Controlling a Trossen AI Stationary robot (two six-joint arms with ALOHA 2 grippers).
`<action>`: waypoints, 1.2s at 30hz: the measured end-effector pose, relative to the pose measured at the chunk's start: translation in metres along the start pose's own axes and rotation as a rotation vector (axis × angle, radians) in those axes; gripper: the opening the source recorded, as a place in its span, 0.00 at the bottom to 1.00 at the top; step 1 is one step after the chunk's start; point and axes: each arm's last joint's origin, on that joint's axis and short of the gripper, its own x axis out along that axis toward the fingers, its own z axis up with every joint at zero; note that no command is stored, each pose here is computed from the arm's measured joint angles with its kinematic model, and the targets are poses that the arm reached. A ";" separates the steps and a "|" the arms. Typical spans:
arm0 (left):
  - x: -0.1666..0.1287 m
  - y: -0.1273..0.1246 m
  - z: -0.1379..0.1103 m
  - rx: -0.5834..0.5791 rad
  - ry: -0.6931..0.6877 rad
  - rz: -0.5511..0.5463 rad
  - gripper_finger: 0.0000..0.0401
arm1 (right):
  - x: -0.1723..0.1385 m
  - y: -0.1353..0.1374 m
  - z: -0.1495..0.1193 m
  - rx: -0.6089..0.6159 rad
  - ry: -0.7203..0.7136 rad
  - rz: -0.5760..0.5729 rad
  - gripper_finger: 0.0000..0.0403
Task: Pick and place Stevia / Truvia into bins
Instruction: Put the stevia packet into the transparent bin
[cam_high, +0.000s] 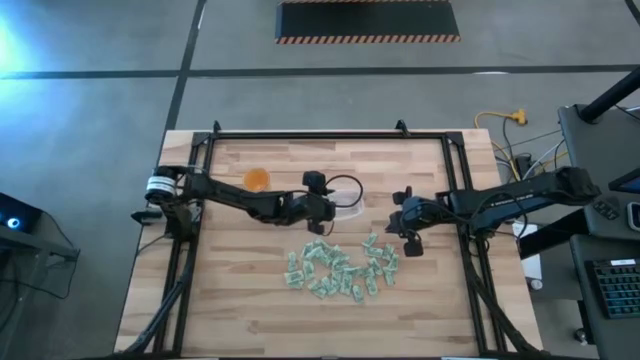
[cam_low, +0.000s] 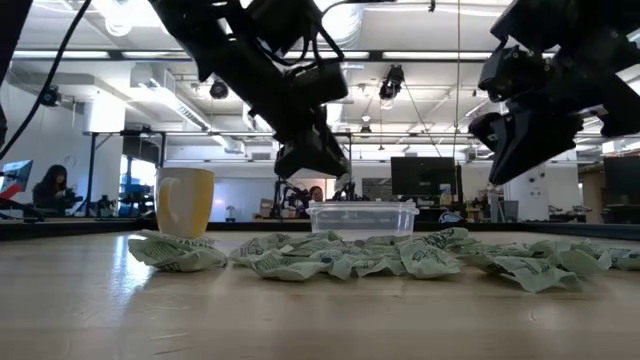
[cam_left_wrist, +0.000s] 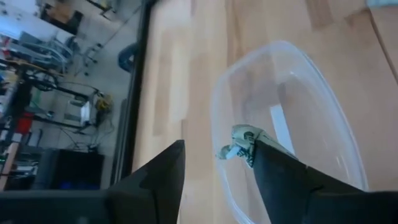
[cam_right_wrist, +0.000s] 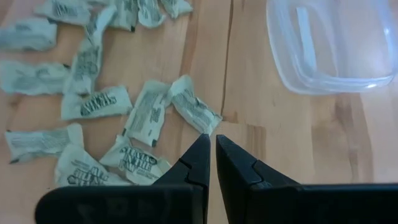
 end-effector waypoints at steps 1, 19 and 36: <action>0.000 0.000 -0.001 0.004 0.007 -0.005 0.42 | 0.001 0.000 0.000 0.000 0.004 0.000 0.04; -0.014 0.080 0.023 -0.115 0.127 -0.264 0.42 | 0.016 0.000 0.005 0.061 -0.017 0.000 0.04; -0.056 0.031 -0.013 -0.141 0.269 -0.409 0.42 | 0.065 0.000 0.007 -0.177 0.072 0.015 0.10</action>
